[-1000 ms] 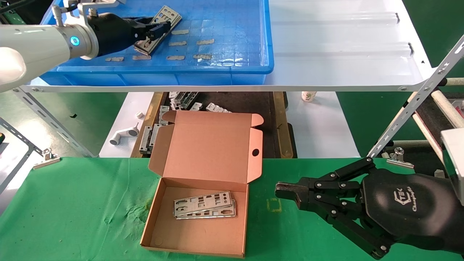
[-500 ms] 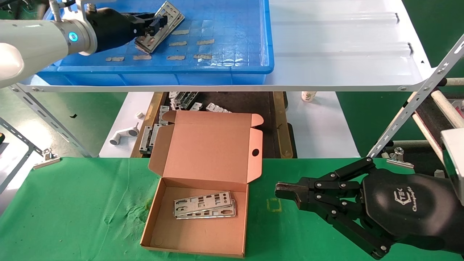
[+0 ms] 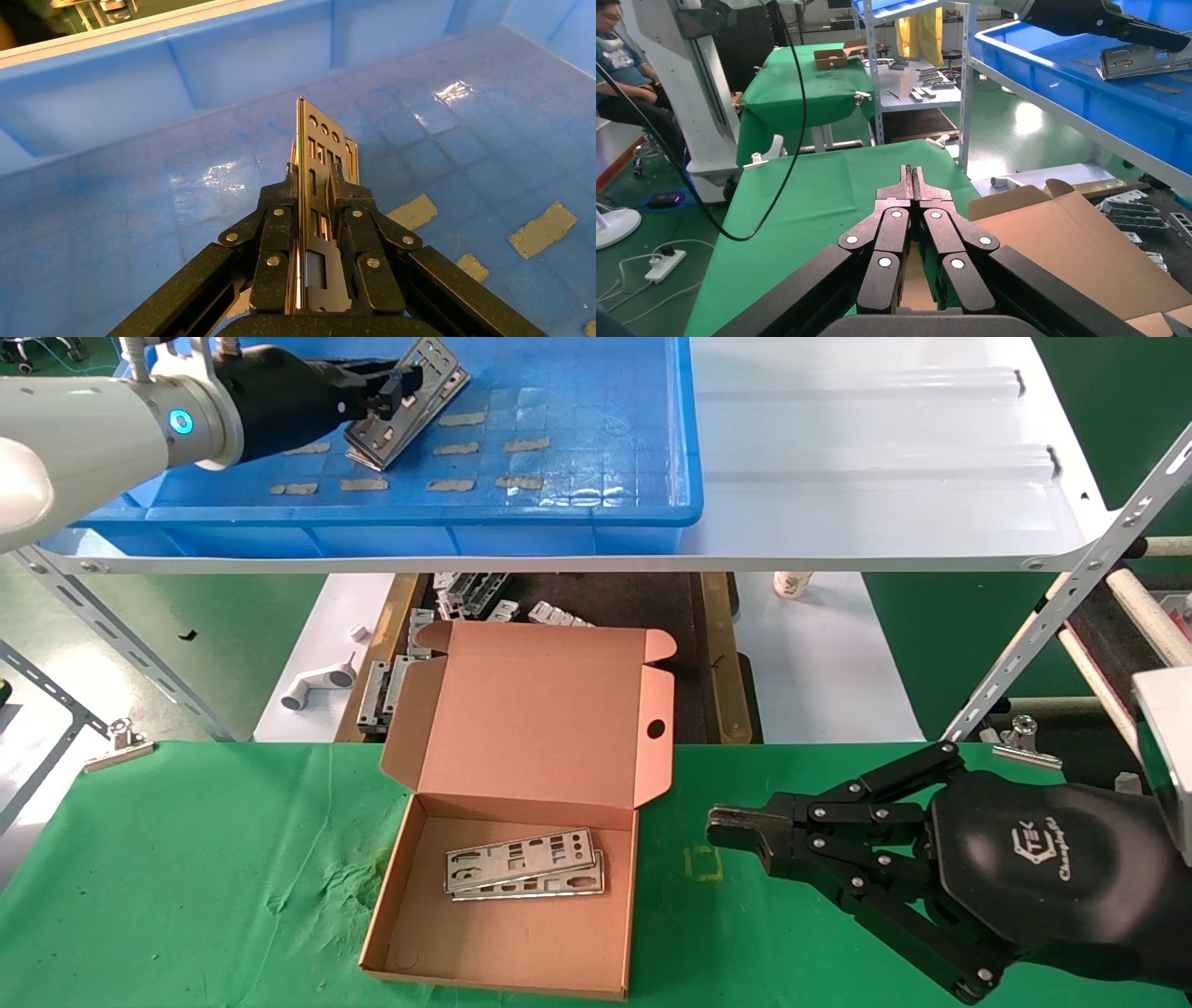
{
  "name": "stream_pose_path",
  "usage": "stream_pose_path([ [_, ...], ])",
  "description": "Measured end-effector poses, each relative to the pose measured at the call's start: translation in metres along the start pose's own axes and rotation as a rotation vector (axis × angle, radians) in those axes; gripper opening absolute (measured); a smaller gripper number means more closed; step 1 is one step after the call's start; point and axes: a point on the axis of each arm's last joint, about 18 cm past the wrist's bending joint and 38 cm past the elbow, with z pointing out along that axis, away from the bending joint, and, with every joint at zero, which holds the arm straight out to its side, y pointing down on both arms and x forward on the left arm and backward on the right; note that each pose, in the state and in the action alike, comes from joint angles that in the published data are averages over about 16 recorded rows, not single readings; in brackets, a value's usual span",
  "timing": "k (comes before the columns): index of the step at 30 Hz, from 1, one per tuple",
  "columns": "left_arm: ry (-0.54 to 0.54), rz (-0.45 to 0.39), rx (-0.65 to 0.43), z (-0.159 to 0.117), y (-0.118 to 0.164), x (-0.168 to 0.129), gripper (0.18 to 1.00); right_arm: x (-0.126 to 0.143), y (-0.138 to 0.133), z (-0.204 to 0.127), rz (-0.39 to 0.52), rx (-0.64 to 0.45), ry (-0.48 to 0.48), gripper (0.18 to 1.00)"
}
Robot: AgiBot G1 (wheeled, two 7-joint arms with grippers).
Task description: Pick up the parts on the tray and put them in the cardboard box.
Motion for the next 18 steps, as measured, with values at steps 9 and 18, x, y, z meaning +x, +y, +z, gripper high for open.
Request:
stream_pose_path([
  [9, -0.003, -0.01, -0.008, 0.0015, 0.0042, 0.0013, 0.267, 0.0, 0.0, 0.0, 0.0, 0.0, 0.0, 0.191],
  [18, -0.008, -0.014, -0.011, 0.0018, 0.0051, 0.0009, 0.303, 0.0, 0.0, 0.0, 0.0, 0.0, 0.0, 0.191],
])
